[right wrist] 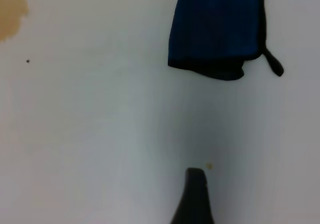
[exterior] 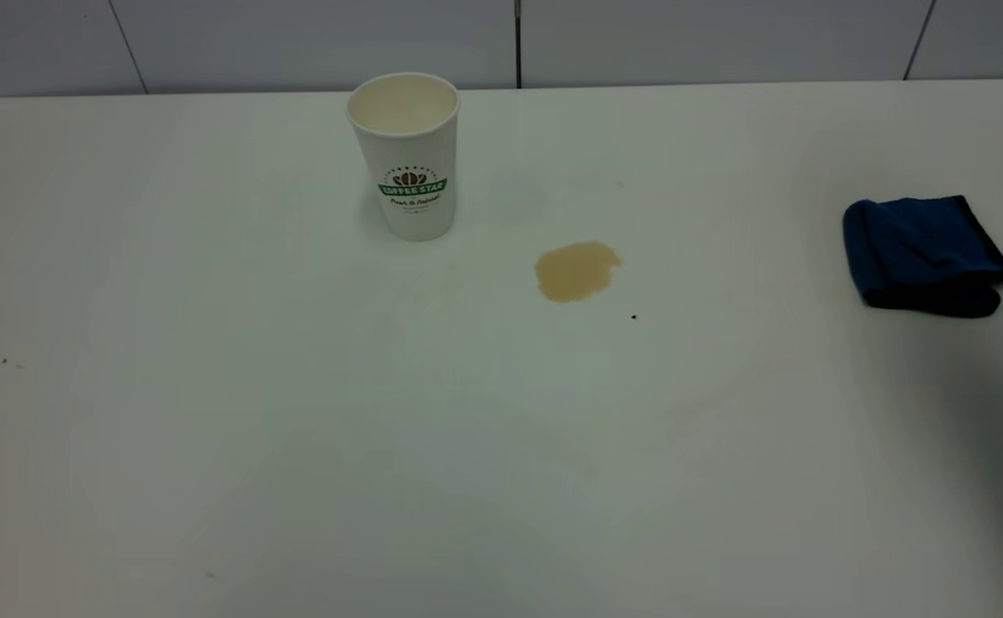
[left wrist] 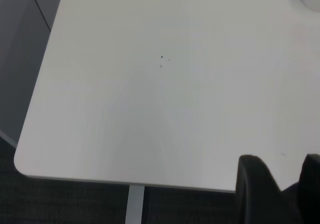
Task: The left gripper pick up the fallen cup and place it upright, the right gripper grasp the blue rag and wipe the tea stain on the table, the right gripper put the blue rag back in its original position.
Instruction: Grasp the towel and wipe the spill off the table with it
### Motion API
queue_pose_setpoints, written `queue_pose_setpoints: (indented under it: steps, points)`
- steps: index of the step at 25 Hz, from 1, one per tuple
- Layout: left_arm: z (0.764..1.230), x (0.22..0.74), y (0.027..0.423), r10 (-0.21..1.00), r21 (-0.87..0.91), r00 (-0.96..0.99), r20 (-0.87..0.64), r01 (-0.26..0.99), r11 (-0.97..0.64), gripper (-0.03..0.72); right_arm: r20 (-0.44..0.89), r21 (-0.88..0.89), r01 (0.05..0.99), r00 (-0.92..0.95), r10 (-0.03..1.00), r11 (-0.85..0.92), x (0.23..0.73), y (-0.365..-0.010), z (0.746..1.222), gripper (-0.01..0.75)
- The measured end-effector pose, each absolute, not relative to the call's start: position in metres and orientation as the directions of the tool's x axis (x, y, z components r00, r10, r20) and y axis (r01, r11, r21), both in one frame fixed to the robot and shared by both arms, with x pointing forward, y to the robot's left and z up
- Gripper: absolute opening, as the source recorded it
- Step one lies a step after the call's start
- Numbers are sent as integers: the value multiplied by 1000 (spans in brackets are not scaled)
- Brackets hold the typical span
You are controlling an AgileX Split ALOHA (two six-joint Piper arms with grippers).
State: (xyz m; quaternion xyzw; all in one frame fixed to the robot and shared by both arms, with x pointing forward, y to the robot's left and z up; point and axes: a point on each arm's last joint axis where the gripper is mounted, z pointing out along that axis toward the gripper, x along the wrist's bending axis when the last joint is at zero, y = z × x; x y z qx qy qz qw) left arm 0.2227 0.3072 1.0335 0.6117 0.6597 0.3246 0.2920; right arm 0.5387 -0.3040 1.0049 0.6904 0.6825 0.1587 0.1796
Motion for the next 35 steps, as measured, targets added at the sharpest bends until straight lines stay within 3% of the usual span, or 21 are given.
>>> queue_pose_setpoints:
  steps: [7,21,35]
  points:
    - [1033,223,307,997,786,-81,12,617,41,237,-2,380,925,26,1000,-23,590,-303,929,688]
    - [1033,223,307,997,786,-81,12,617,41,237,-15,222,974,-31,999,33,678,-305,847,679]
    - [1033,223,307,997,785,-80,13,618,40,237,114,157,979,114,987,-131,709,-365,794,675]
